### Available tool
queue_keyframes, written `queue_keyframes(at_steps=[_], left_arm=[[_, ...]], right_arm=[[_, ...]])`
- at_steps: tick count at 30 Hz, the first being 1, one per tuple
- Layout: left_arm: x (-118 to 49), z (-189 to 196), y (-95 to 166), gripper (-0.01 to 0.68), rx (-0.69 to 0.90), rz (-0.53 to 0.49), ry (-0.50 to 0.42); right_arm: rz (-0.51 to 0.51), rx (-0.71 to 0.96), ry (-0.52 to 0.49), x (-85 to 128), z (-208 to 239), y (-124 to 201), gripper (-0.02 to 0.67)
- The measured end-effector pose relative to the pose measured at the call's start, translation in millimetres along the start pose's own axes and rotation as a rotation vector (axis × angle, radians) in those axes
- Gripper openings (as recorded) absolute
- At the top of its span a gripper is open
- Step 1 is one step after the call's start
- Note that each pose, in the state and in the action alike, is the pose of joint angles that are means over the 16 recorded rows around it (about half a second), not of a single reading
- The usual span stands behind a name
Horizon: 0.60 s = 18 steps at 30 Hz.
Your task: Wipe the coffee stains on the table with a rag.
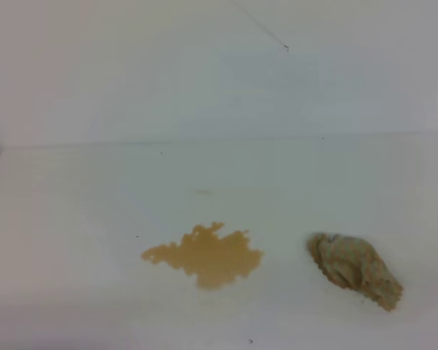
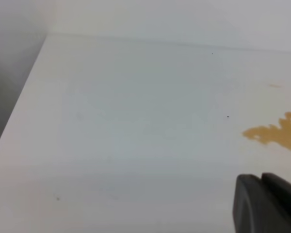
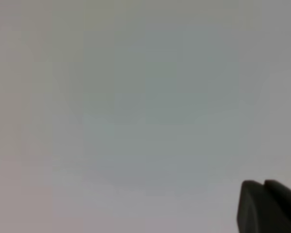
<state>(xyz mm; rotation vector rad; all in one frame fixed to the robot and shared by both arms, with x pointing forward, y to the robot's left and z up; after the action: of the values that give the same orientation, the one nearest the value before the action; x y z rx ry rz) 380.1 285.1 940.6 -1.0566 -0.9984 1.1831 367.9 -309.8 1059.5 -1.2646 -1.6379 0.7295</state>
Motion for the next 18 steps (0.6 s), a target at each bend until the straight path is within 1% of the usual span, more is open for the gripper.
queue_keyframes(at_steps=[3,6,12,16,18], left_arm=[[0.0,0,0,-0.003,0.0,0.0,0.0],[0.0,0,0,-0.003,0.0,0.0,0.0],[0.0,0,0,-0.003,0.0,0.0,0.0],[0.0,0,0,-0.003,0.0,0.0,0.0],[0.0,0,0,-0.003,0.0,0.0,0.0]], right_arm=[[-0.006,-0.031,-0.012,6,-3,-18,-0.003],[-0.003,-0.006,-0.008,11,-9,-30,-0.003],[0.011,0.174,0.043,16,-30,-38,-0.003],[0.02,0.325,0.088,16,-51,-33,-0.003],[0.009,0.395,0.11,15,-64,-29,-0.003]])
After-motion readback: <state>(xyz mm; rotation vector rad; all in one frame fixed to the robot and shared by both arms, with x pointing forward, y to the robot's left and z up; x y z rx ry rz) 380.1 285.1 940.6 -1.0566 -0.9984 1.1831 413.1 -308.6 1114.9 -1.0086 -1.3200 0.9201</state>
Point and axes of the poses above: a point on each arm's last joint axis where the gripper is mounted, z pointing back along that axis away from the gripper, x along the wrist's bending axis when the last joint is at zero, y = z × x, the point moved 9 cm from there along -z, pointing out along that axis toward the gripper, and after that the axes turned 15 degrees about -z, right-handed, at the moved point
